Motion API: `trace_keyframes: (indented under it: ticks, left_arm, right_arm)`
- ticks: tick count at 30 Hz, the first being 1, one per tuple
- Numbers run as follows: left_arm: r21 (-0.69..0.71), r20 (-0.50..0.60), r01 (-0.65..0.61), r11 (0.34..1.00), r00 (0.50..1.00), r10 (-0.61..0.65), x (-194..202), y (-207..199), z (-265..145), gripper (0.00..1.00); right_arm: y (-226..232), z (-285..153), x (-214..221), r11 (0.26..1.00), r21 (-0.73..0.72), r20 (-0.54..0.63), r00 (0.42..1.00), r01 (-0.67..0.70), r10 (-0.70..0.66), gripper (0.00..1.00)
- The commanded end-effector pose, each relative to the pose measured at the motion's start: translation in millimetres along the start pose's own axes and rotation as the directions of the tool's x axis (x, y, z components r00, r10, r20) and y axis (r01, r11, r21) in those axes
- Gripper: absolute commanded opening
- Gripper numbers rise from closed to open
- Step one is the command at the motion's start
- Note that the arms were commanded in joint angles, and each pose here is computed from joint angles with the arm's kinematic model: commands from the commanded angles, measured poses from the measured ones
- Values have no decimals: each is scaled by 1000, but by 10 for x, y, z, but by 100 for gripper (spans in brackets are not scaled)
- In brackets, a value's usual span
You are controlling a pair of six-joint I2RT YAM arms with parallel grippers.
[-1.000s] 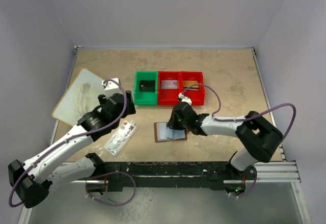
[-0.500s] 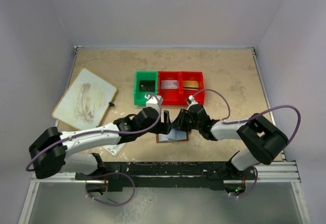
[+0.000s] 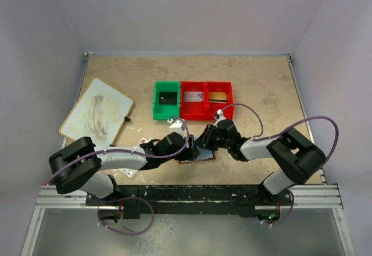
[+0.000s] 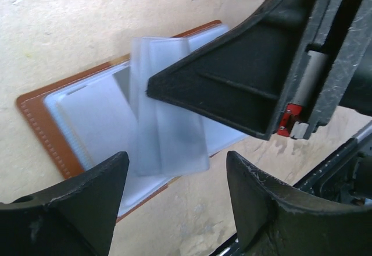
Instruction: Take the credit cards out of the card holder
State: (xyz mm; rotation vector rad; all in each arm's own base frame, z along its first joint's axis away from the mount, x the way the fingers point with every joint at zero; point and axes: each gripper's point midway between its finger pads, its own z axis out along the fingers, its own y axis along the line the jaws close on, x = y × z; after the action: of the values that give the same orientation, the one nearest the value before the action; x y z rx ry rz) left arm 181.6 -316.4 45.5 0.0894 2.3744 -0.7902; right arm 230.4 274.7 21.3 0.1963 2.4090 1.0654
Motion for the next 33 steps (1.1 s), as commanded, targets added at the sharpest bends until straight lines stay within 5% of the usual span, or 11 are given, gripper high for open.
trace_keyframes:
  ticks: [1,12,16,33]
  left_arm:
    - [105,14,41,994,999,-42,-2,-227,66,64]
    - [5,41,78,997,996,-78,68,57,89,57]
    - [32,28,69,997,997,-69,95,19,88,57]
    - [171,58,85,982,994,-96,-14,-273,81,56]
  right_arm:
    - [-241,0,135,997,73,-39,999,-12,15,28]
    - [-258,-11,140,996,85,-44,999,-11,15,37]
    - [-280,-34,77,990,133,-50,998,42,-36,51]
    - [-395,-90,-123,910,339,-96,971,239,-219,61]
